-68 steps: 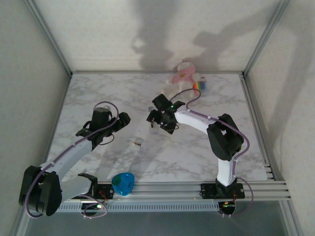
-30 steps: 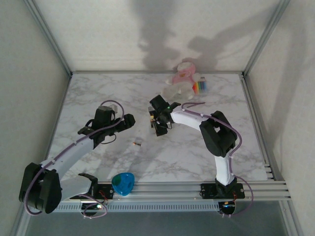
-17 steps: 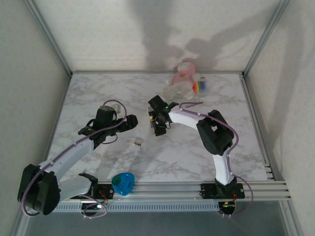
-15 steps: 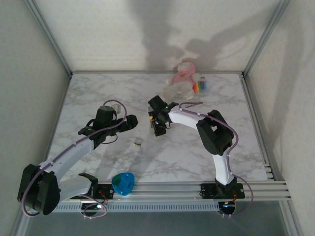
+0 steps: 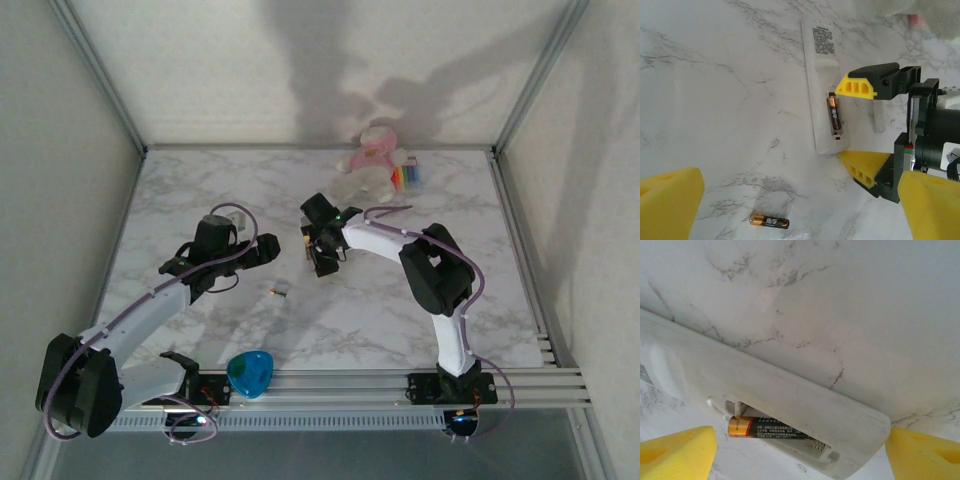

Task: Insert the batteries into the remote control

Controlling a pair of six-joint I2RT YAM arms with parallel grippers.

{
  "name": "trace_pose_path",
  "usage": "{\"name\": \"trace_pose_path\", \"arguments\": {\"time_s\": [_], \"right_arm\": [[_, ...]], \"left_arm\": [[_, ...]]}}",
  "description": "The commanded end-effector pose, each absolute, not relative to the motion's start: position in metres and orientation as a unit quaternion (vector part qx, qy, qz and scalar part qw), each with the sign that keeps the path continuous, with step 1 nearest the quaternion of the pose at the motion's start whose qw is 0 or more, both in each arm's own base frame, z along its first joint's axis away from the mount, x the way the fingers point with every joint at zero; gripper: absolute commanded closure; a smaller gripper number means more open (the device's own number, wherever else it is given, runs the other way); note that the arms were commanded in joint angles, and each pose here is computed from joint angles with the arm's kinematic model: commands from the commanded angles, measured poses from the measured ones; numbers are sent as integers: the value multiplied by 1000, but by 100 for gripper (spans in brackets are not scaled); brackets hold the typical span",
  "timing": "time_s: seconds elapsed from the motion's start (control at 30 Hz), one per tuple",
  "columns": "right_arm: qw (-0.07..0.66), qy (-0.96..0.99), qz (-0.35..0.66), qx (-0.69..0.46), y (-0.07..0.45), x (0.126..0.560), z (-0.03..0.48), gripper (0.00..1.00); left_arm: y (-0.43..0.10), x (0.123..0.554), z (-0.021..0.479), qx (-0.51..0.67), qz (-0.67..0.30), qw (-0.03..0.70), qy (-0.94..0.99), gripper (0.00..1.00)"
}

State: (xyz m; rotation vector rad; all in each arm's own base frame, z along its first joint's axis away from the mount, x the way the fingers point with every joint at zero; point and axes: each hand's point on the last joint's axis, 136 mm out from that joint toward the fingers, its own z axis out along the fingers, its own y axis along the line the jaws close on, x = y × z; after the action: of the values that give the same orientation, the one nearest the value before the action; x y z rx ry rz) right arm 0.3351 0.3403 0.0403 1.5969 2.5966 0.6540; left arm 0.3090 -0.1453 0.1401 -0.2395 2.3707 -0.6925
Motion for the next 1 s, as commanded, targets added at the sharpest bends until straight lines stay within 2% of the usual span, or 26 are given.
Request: {"name": "trace_pose_path", "arguments": {"time_s": [0.0, 0.17, 0.37, 0.6, 0.83, 0.97], "right_arm": [[41, 865, 189, 463, 329, 329, 66, 11], [44, 921, 155, 356, 310, 314, 85, 13], [72, 978, 137, 140, 316, 321, 110, 24], [100, 985, 89, -105, 331, 333, 121, 45], [101, 971, 73, -206, 341, 341, 105, 55], [100, 964, 59, -240, 346, 343, 95, 56]], "left_arm": [[-143, 310, 143, -84, -250, 330, 906, 0], [-136, 314, 143, -95, -243, 333, 906, 0], [-130, 318, 142, -107, -238, 333, 906, 1], [-128, 320, 148, -125, -242, 344, 899, 0], [-143, 312, 150, -144, -304, 331, 881, 0], [-141, 306, 150, -161, -314, 336, 873, 0]]}}
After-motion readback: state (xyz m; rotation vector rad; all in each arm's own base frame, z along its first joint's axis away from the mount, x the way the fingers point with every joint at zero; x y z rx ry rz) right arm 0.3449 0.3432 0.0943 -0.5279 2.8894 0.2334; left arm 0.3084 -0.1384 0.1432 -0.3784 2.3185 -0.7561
